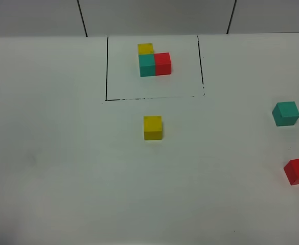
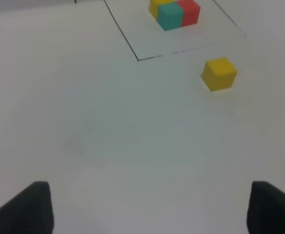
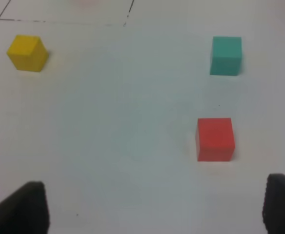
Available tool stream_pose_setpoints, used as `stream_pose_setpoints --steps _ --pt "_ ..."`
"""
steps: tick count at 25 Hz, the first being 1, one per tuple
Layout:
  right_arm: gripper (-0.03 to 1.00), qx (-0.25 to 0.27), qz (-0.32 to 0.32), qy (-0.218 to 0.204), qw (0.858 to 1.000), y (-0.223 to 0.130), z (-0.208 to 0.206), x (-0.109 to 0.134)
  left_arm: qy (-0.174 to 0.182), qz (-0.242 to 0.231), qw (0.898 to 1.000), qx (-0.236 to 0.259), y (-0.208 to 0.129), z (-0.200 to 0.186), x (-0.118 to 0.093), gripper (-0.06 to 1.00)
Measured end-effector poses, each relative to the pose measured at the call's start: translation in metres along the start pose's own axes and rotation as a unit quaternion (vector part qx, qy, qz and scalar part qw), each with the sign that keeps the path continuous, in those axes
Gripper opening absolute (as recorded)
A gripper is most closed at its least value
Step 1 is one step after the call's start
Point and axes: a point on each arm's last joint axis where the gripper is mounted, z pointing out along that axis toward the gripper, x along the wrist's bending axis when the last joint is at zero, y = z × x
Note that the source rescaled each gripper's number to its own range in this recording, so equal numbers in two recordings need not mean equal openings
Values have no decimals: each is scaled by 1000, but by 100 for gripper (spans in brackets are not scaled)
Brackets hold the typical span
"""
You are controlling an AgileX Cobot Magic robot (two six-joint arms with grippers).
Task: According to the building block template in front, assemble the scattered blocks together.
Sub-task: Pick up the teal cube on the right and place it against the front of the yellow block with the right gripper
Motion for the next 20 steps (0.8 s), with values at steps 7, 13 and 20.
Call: stream_pose_setpoints --steps 7,13,20 --pt "99 0 0 0 1000 0 0 0 -3 0 1000 17 -8 2 -1 91" --pt "99 0 0 1 1000 0 0 0 -2 0 1000 20 -9 2 0 91" --pt "99 0 0 1 1000 0 0 0 -2 0 1000 20 -9 2 0 91"
